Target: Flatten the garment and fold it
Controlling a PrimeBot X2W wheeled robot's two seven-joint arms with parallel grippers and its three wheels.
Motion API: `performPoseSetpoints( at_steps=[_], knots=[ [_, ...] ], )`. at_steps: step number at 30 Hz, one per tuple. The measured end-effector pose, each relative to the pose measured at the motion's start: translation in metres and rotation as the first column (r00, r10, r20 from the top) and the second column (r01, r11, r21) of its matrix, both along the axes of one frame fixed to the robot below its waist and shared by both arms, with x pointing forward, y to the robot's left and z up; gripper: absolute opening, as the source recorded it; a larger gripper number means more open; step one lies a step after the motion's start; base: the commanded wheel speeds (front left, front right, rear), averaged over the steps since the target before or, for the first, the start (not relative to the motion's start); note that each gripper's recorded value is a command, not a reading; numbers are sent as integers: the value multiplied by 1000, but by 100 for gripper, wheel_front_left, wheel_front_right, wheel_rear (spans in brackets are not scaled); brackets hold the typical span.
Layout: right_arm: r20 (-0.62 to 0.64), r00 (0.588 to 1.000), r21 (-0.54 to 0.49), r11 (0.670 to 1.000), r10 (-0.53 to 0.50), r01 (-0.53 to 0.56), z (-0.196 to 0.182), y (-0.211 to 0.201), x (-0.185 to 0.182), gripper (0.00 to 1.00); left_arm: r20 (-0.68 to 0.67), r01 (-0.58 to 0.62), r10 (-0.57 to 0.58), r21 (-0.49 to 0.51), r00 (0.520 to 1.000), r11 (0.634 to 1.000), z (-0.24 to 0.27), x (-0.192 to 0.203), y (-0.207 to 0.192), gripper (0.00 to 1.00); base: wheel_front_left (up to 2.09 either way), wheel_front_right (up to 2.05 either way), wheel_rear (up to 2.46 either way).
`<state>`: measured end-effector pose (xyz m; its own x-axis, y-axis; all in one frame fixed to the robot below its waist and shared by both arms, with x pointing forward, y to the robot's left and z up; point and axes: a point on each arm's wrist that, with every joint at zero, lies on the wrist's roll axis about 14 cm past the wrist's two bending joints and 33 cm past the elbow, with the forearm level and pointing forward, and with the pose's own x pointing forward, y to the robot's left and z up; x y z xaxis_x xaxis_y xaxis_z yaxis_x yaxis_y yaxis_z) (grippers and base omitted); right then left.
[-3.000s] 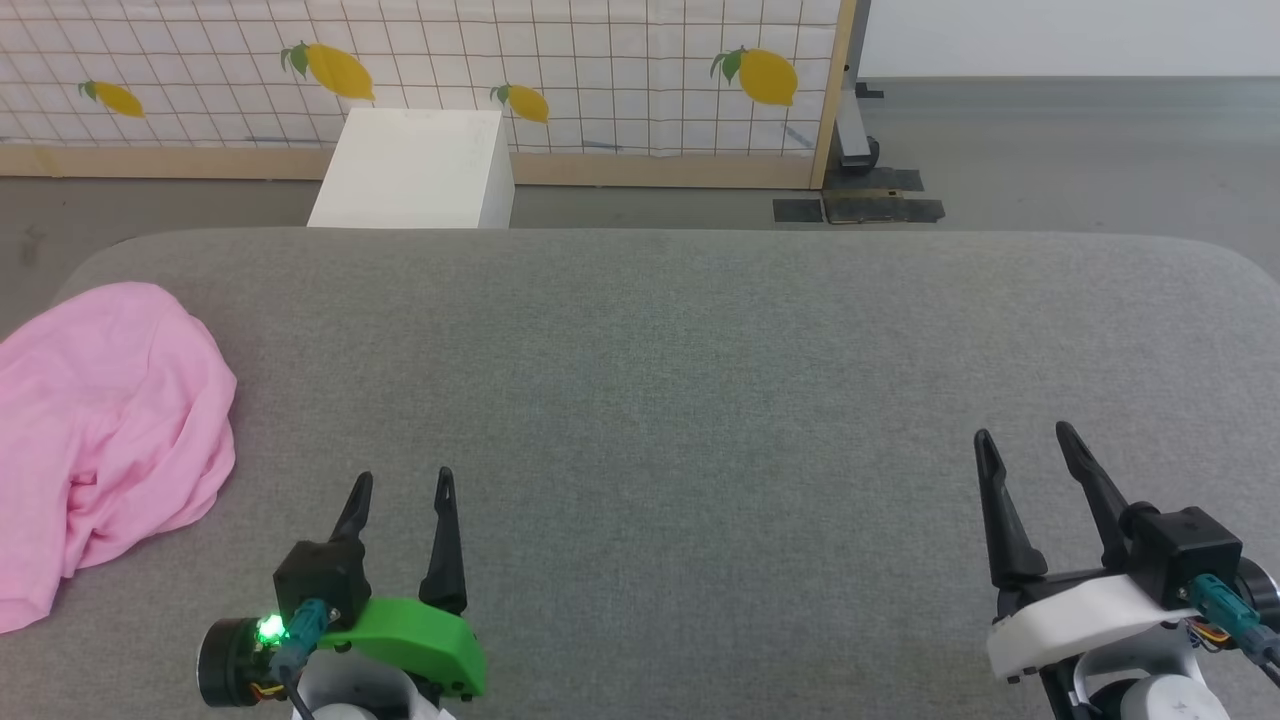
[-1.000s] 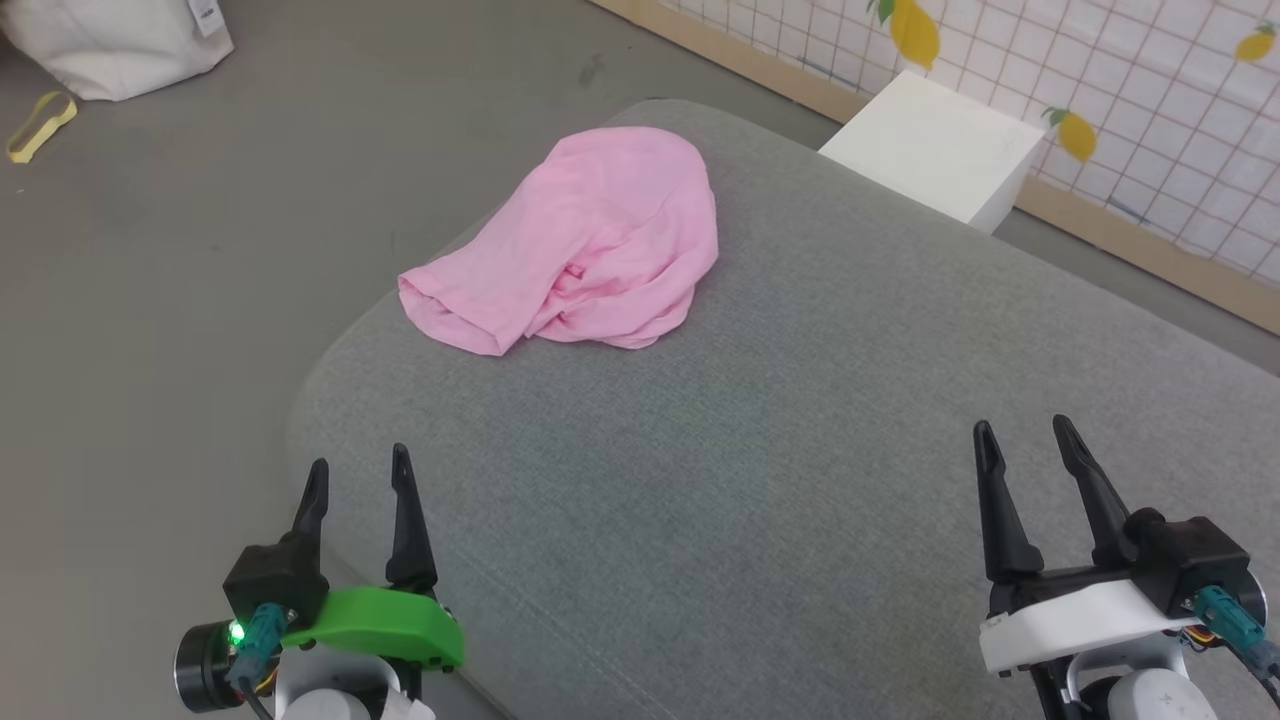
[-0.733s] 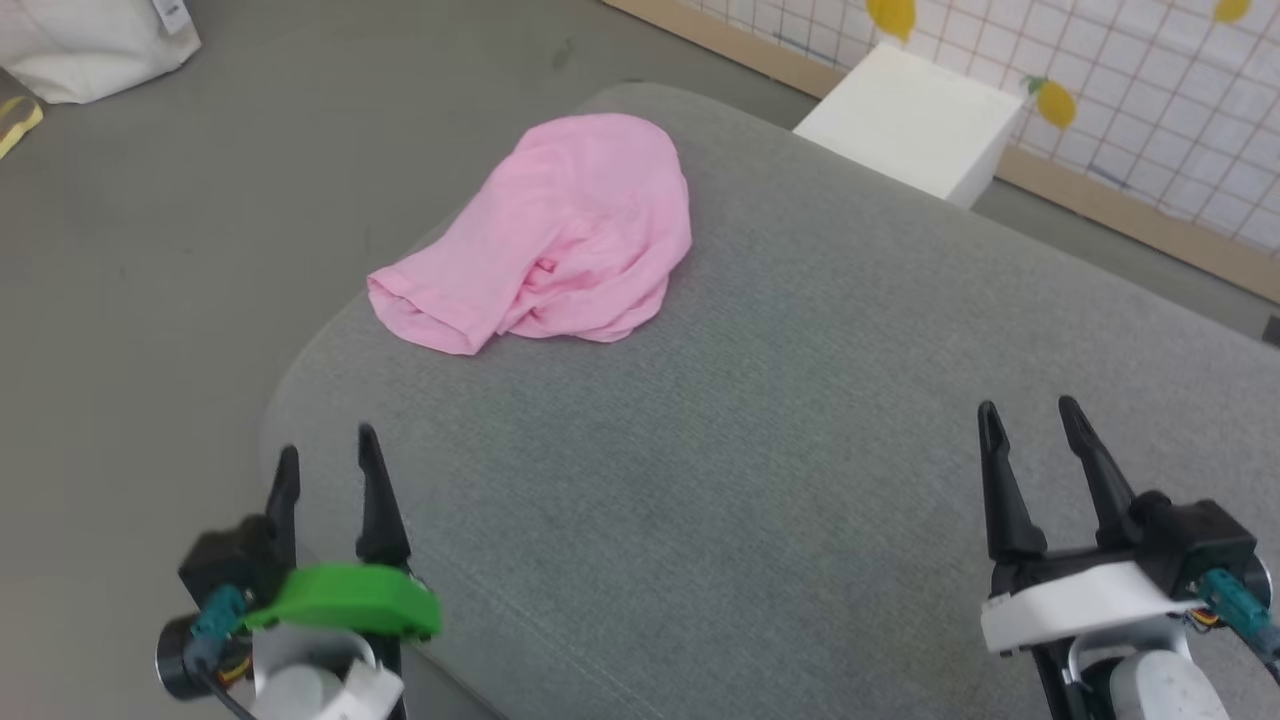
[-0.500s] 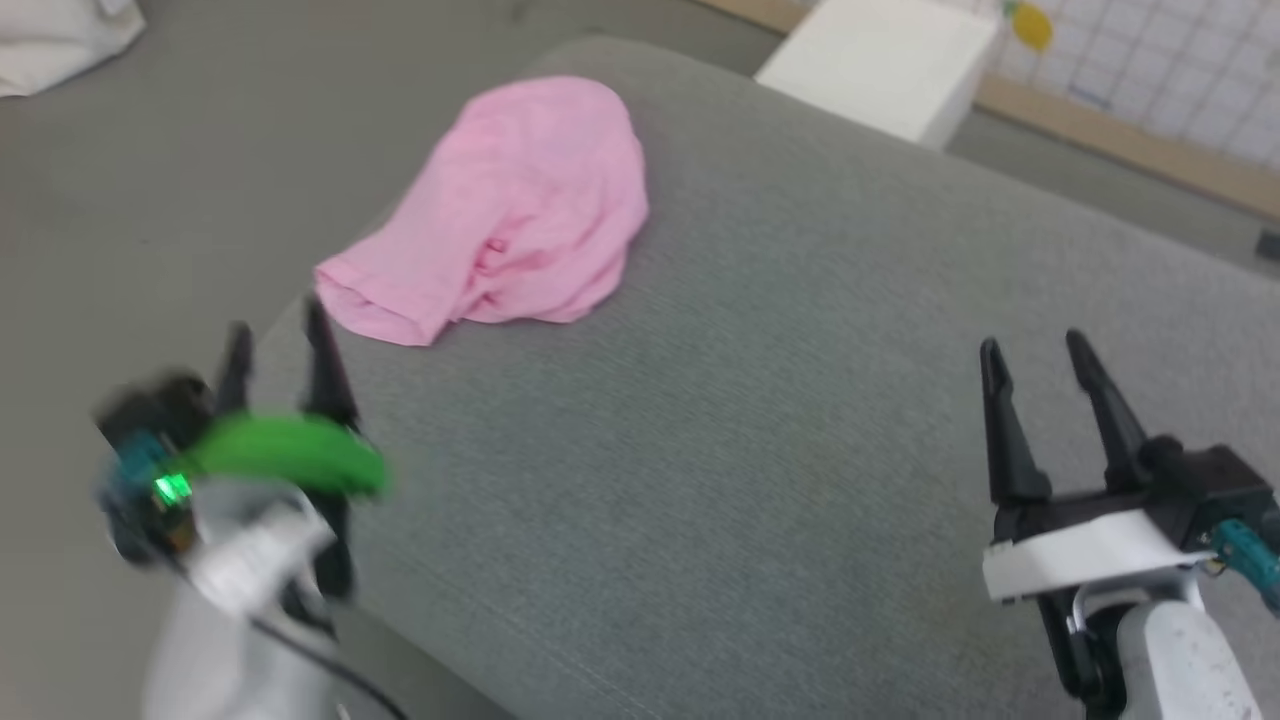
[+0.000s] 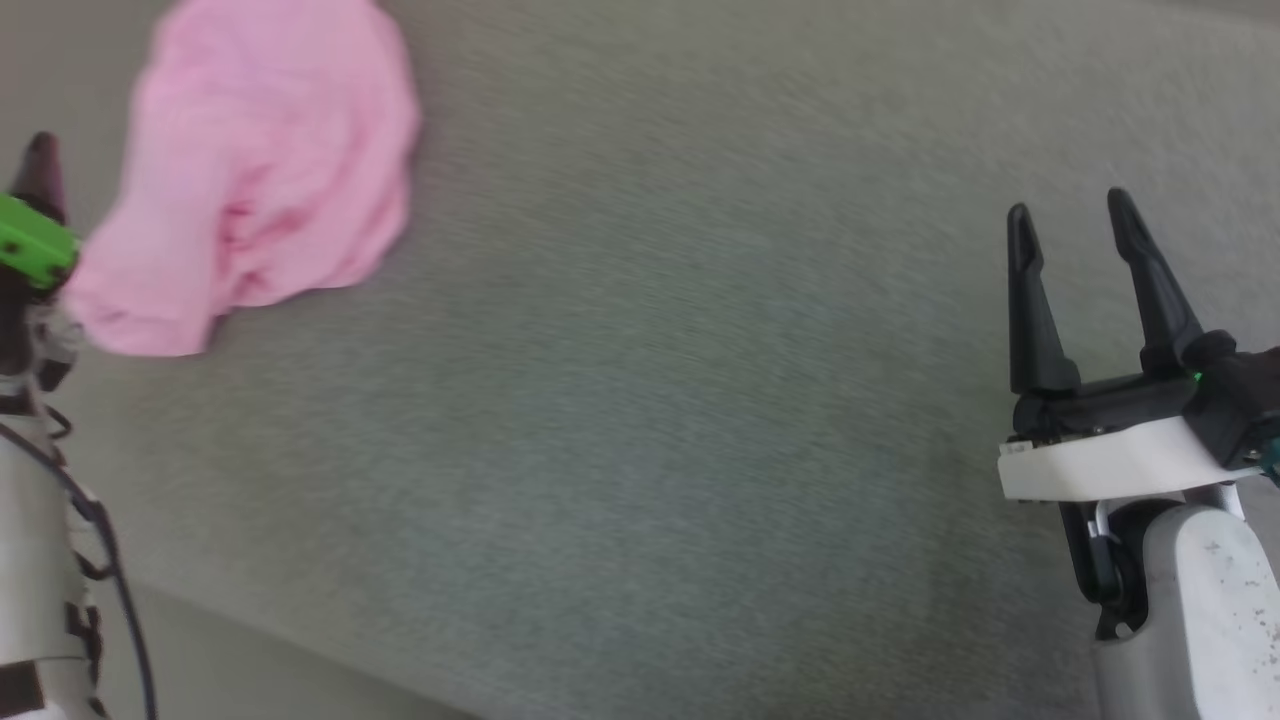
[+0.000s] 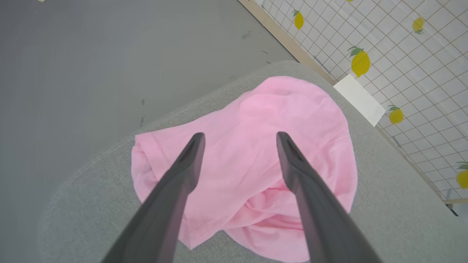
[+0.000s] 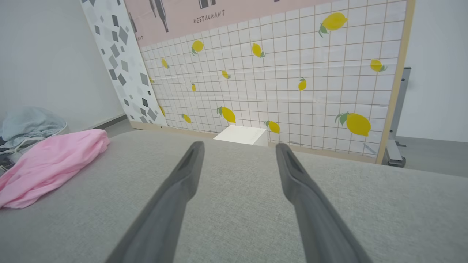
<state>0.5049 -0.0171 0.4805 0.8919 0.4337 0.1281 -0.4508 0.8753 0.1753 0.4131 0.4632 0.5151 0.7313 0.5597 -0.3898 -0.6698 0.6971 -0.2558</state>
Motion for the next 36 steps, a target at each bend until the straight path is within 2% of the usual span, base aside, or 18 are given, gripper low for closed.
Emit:
performPoseSetpoints(
  at_steps=[3,8,14,15,16,17,19,22,25,28,30,33,36],
  knots=[
    [-37,998,-10,998,-54,54,-20,-22,5,100,-97,-2,-11,-126,995,992,-38,19,-11,100,0,0,0],
    [-120,983,-47,990,-139,135,-62,-58,5,100,-255,-36,-45,-304,966,952,-108,39,-38,100,0,0,0],
    [-154,966,-78,977,-209,199,-85,-87,6,100,-383,-69,-78,-356,920,932,-155,42,-53,100,0,0,0],
    [-155,964,-81,975,-217,207,-87,-90,6,100,-399,-62,-91,-354,913,933,-159,44,-54,56,0,0,0],
    [-159,961,-85,973,-224,213,-90,-93,6,100,-407,-52,-100,-346,908,937,-161,46,-55,43,0,0,0],
    [-160,960,-84,972,-230,219,-91,-96,5,100,-407,-42,-105,-335,907,941,-162,48,-55,0,0,0,0],
    [-162,956,-86,969,-244,232,-92,-101,6,100,-396,1,-112,-272,911,962,-159,56,-54,0,0,0,0],
    [-159,954,-84,966,-256,245,-90,-106,5,100,-302,69,-98,-106,948,992,-138,77,-49,0,0,0,0],
    [-161,949,-91,961,-272,261,-87,-113,2,100,-178,127,-114,64,977,990,-106,95,-48,0,0,0,0],
    [-165,943,-100,956,-290,276,-83,-120,-4,100,7,135,-143,292,990,947,-48,116,-44,0,0,0,0],
    [-178,938,-104,953,-299,284,-81,-124,-13,100,125,132,-198,409,972,903,-5,127,-52,0,0,0,0],
    [-176,934,-93,950,-311,298,-70,-129,-24,100,243,119,-284,527,928,841,47,132,-68,0,0,0,0],
    [-147,938,-63,949,-314,308,-49,-130,-31,100,322,111,-368,603,872,790,94,129,-87,0,0,0,0]
  ],
)
